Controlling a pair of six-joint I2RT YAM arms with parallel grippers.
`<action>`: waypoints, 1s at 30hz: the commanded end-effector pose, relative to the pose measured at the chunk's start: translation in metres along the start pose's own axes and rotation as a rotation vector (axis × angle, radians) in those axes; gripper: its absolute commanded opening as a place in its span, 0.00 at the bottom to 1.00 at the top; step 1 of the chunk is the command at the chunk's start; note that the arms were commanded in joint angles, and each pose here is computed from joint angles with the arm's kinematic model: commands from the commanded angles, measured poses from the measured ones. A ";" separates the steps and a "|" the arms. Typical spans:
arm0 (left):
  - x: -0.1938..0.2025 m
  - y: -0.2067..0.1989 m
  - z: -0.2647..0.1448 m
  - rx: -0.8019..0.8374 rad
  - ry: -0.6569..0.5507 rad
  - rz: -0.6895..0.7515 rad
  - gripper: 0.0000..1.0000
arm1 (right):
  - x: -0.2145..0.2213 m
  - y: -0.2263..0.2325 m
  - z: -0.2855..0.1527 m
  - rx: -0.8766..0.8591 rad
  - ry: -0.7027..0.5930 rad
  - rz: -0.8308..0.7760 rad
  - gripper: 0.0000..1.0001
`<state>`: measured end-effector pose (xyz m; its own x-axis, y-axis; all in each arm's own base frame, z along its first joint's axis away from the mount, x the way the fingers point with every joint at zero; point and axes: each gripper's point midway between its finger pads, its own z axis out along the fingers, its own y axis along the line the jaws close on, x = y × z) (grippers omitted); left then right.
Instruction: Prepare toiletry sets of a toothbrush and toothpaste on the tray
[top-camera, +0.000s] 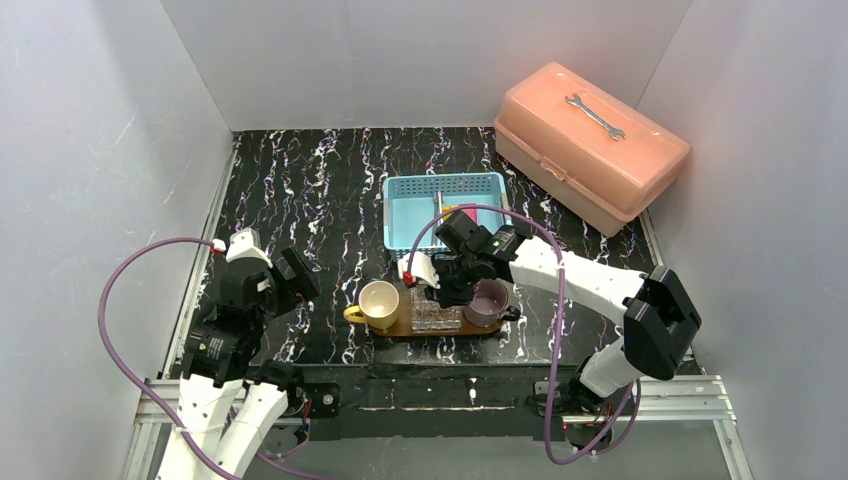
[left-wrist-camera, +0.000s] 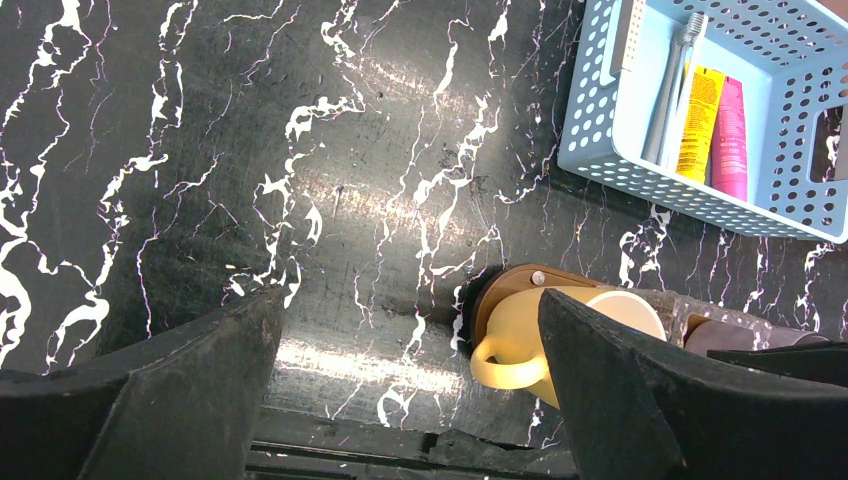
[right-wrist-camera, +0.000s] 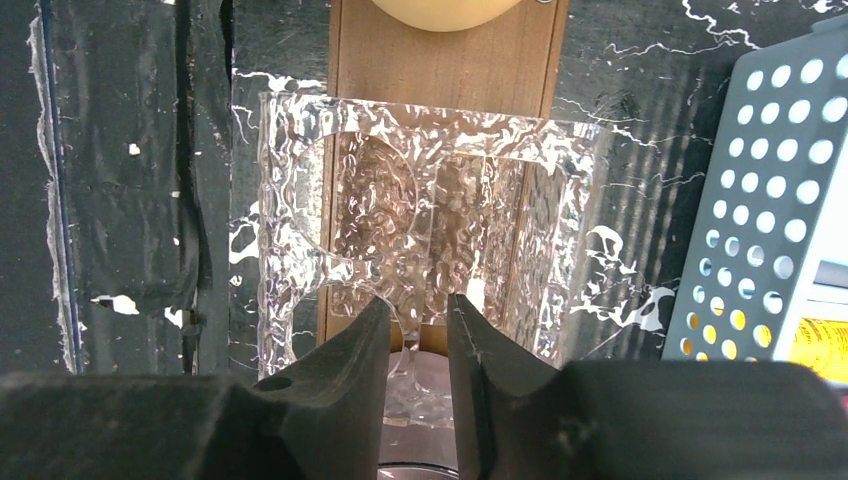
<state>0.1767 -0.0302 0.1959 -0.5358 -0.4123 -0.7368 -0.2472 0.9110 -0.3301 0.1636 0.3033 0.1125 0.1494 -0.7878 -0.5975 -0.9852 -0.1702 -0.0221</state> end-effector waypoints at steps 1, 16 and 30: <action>0.002 0.002 0.002 -0.002 0.001 0.013 0.98 | -0.025 -0.010 -0.023 0.068 -0.048 -0.054 0.36; 0.003 0.001 0.002 -0.001 0.004 0.014 0.98 | -0.055 -0.025 -0.065 0.183 -0.092 -0.079 0.46; 0.004 0.001 0.005 -0.006 0.023 0.022 0.98 | -0.073 -0.134 -0.113 0.796 -0.134 0.362 0.98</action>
<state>0.1773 -0.0312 0.1943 -0.5449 -0.4096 -0.7316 -0.2465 0.9122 -0.3272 0.2486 0.3191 0.2217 -0.0039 -0.7306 -0.6828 -0.9146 0.2787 -0.2930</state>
